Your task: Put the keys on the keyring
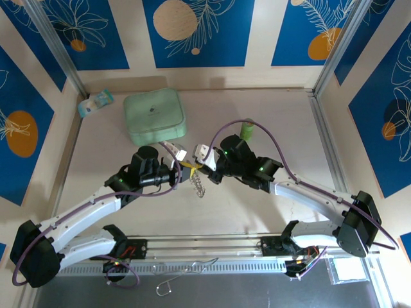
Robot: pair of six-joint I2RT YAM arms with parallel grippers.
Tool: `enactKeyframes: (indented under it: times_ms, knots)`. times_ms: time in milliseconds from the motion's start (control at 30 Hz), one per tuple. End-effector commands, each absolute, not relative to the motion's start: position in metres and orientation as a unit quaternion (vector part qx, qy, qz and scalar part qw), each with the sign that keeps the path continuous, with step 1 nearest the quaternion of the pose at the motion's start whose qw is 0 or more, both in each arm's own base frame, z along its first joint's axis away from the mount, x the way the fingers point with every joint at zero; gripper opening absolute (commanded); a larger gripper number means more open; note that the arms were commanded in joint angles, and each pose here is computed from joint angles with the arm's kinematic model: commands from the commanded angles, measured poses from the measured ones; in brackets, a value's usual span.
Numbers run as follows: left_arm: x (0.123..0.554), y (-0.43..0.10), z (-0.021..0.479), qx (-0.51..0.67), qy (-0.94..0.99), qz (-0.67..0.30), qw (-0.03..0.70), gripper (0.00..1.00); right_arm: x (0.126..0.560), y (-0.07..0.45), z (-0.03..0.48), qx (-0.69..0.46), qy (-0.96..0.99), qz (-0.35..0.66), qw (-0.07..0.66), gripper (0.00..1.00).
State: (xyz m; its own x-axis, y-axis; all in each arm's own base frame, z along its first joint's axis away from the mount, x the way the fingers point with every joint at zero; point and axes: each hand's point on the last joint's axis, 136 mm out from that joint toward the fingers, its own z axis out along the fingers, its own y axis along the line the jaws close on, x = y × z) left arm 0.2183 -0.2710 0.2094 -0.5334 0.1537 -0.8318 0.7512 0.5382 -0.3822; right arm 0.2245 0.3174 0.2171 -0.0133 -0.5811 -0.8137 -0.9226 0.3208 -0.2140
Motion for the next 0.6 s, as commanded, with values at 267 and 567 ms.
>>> enactKeyframes:
  times_ms: [267, 567]
  knots:
    - [0.22, -0.279, 0.238, 0.291, 0.762, -0.402, 0.417, 0.0, 0.218, 0.315, 0.222, -0.549, 0.676, 0.2, 0.449, 0.0]
    - [0.22, -0.28, 0.239, 0.292, 0.759, -0.405, 0.417, 0.0, 0.216, 0.315, 0.226, -0.546, 0.671, 0.214, 0.454, 0.0]
